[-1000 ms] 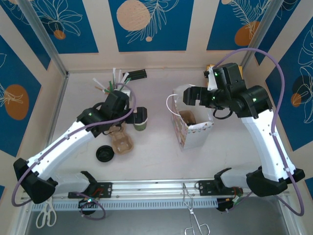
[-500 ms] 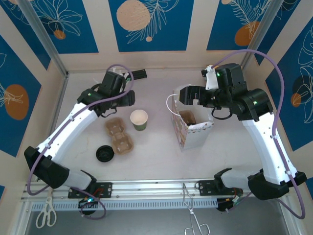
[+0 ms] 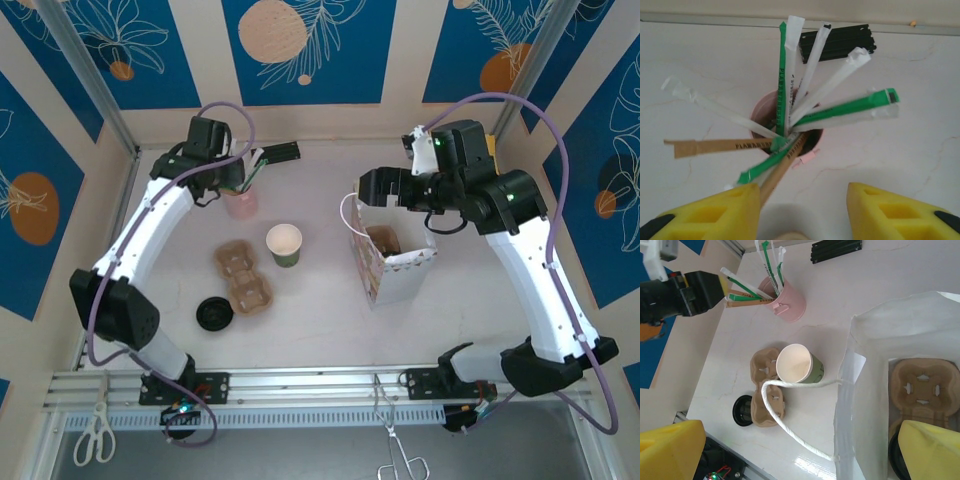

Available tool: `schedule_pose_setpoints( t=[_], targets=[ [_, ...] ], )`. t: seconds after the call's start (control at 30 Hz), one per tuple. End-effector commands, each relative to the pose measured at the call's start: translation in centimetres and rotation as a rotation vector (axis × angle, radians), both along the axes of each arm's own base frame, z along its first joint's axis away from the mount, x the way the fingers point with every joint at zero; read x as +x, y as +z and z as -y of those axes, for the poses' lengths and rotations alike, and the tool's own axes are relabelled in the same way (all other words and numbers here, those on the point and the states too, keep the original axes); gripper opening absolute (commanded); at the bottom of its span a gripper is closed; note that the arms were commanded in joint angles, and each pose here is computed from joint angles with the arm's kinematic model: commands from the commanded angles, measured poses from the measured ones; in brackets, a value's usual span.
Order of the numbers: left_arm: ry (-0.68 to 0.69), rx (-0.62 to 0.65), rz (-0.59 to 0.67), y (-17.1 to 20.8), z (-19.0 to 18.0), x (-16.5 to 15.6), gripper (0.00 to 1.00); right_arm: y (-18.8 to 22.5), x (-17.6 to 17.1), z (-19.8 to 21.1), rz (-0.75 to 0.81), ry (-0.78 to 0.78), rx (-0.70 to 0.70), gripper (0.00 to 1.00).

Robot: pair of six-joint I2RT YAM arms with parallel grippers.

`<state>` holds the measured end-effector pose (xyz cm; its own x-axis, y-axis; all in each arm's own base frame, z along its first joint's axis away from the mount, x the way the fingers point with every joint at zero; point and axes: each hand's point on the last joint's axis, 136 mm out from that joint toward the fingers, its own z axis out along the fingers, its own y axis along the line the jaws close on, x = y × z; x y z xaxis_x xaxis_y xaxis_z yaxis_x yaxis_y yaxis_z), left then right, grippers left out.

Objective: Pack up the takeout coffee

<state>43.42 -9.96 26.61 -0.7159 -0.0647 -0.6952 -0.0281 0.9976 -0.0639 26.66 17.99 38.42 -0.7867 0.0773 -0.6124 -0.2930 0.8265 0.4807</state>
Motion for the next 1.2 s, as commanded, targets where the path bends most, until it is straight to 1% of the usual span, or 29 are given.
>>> schedule_pose_setpoints(
  t=[0.0, 0.07, 0.13, 0.17, 0.3, 0.37, 0.43, 0.5, 0.53, 0.67, 0.77, 1.17],
  targets=[
    [-0.039, 0.022, 0.013, 0.1, -0.1, 1.8, 0.48, 1.4, 0.0, -0.5, 0.037, 0.029, 0.017, 0.99],
    [-0.048, 0.035, -0.010, -0.9, -0.1, 2.5, 0.43, 1.3, 0.3, -0.6, 0.035, 0.029, 0.014, 0.99],
    [-0.045, 0.052, -0.030, -1.5, -0.4, 3.1, 0.42, 1.3, 0.5, -0.7, 0.032, 0.029, 0.013, 0.99],
    [-0.043, 0.060, -0.040, -1.9, -0.5, 3.4, 0.39, 1.3, 0.6, -0.8, 0.031, 0.033, 0.013, 0.99],
    [-0.043, 0.093, -0.047, -2.5, -0.9, 3.9, 0.37, 0.9, 1.0, -1.1, 0.018, 0.038, 0.005, 0.99],
    [-0.037, 0.119, -0.044, -2.6, -1.3, 4.1, 0.32, 0.7, 1.2, -1.1, 0.016, 0.040, 0.002, 0.99],
    [-0.034, 0.143, -0.043, -2.8, -1.5, 4.5, 0.30, 0.6, 1.3, -1.2, 0.015, 0.041, -0.003, 0.99],
    [-0.032, 0.166, -0.046, -2.9, -1.8, 4.7, 0.24, 0.6, 1.4, -1.2, 0.014, 0.044, -0.006, 0.99],
    [-0.031, 0.172, -0.046, -2.9, -1.8, 4.8, 0.22, 0.5, 1.5, -1.3, 0.012, 0.044, -0.007, 0.99],
    [-0.029, 0.182, -0.034, -2.3, -2.0, 4.8, 0.05, 0.2, 1.7, -1.3, 0.007, 0.043, -0.012, 0.99],
    [-0.027, 0.190, -0.020, -1.6, -2.2, 4.6, 0.00, 0.1, 1.8, -1.3, 0.006, 0.042, -0.011, 0.99],
    [-0.024, 0.181, 0.057, 3.9, -2.6, 3.2, 0.00, 0.0, 1.8, -1.2, 0.001, 0.041, -0.009, 0.99]
  ],
)
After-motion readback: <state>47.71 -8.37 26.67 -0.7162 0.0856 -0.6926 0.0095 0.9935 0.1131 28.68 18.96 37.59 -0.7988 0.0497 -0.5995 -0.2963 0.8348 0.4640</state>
